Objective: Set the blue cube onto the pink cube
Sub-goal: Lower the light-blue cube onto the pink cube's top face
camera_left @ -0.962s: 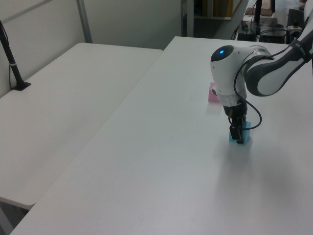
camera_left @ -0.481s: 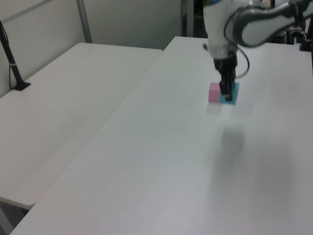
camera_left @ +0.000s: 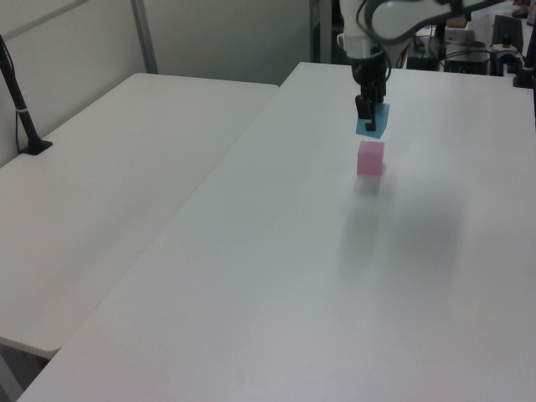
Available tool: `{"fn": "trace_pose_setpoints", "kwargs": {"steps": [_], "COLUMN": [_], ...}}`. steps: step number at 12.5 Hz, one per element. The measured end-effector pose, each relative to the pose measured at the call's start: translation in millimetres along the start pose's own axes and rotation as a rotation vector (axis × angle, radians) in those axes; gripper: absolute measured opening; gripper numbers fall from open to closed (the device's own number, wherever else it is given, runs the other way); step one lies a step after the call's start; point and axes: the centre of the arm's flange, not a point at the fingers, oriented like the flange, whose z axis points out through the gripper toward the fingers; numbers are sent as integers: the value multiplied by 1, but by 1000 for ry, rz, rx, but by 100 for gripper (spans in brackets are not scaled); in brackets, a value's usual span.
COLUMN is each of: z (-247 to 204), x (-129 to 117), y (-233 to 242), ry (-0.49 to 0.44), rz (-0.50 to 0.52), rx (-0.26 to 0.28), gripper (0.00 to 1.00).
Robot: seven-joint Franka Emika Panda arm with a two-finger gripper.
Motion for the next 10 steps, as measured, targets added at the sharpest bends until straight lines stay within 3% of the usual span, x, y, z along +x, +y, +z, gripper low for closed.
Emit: {"fn": "trace_pose_setpoints", "kwargs": {"steps": [3, 10], "z": [41, 50], "x": [25, 23], "y": [12, 12], "ry": [5, -34], "rz": [-12, -108], "rx": [-19, -25], "gripper": [59, 59]}}
